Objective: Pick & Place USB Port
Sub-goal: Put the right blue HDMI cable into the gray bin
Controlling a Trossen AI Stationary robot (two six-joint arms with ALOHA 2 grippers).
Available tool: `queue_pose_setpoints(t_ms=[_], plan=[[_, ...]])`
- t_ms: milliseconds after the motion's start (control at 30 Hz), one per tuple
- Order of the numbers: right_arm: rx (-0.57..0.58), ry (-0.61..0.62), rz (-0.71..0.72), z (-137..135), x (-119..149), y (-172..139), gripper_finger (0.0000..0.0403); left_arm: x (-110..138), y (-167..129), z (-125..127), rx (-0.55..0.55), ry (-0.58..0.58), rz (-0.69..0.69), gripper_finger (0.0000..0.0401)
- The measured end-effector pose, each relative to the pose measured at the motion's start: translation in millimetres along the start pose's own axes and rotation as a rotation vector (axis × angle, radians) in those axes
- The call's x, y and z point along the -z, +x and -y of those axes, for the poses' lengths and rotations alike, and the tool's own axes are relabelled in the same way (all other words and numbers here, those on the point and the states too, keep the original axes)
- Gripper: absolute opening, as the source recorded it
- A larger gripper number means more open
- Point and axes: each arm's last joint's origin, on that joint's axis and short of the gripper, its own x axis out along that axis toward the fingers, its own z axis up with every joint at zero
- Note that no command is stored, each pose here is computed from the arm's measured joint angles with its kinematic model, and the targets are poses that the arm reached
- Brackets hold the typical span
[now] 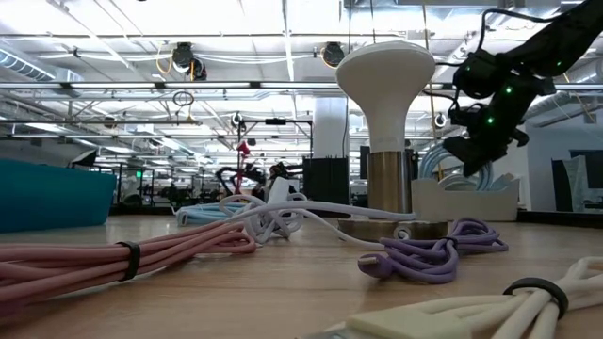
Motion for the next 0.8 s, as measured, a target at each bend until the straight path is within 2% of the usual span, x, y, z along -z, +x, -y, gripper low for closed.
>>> queue_pose_setpoints(t_ms=[500,800], plan=[[-0.004,-0.004,0.032,0.3,-2.4,-6.2,0.016,0.0,0.0,-0.5,-0.015,0.0,0.003,0.014],[0.019,0.062,0.086,1.1,-7.7,-7.4,0.017,0.1,0.0,-0.5,-0.015,0.0,0.002,0.014]])
